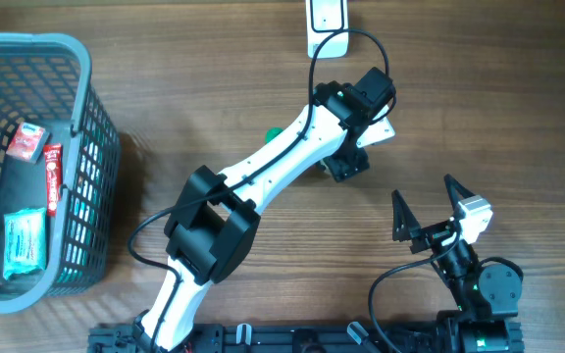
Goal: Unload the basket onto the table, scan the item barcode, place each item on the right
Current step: 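Set the Knorr jar beside the sauce bottle and return left gripper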
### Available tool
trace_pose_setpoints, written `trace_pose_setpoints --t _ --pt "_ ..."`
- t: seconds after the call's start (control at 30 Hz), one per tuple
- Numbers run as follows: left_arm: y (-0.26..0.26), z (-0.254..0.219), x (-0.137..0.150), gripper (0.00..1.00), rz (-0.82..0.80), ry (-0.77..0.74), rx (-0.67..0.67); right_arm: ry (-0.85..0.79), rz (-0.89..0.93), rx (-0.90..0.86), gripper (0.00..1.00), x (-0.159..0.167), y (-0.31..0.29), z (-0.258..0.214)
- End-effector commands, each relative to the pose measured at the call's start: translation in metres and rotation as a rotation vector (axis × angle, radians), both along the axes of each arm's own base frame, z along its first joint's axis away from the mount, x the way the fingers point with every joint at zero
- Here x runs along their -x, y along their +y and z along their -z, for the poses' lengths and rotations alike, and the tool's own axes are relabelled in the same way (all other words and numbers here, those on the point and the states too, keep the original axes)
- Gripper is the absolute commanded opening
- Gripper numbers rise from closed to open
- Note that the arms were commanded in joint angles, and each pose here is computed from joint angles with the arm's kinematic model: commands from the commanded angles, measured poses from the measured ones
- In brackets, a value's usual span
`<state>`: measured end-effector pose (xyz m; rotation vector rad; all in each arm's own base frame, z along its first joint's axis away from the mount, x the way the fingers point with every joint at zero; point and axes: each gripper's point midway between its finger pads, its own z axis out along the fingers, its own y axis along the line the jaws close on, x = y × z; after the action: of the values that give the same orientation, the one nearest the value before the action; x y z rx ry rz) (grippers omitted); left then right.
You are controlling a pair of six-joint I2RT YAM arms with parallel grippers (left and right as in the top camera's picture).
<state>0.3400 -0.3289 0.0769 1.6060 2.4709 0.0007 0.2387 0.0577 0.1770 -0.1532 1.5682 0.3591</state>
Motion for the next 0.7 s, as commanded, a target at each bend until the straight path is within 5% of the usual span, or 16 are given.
trace_pose_setpoints --t 0.0,0.3,0.47,0.6,0.67 --pt "0.001 -0.003 -0.007 0.91 0.092 -0.021 -0.007 -0.008 0.003 0.001 1.0 0.0 0.0 -0.002" --pt "-0.01 -0.03 -0.01 1.0 0.143 -0.092 0.026 -0.008 0.003 0.001 1.0 0.0 0.0 -0.001" --pt "-0.006 -0.16 -0.005 1.0 0.069 -0.296 0.239 -0.008 0.003 0.001 1.0 0.0 0.0 -0.002" --pt "0.043 -0.26 0.002 1.0 -0.012 -0.514 0.336 -0.008 0.003 0.001 1.0 0.0 0.0 -0.002" --pt "0.107 -0.312 0.0 1.0 -0.229 -0.64 0.372 -0.008 0.003 0.001 1.0 0.0 0.0 -0.001"
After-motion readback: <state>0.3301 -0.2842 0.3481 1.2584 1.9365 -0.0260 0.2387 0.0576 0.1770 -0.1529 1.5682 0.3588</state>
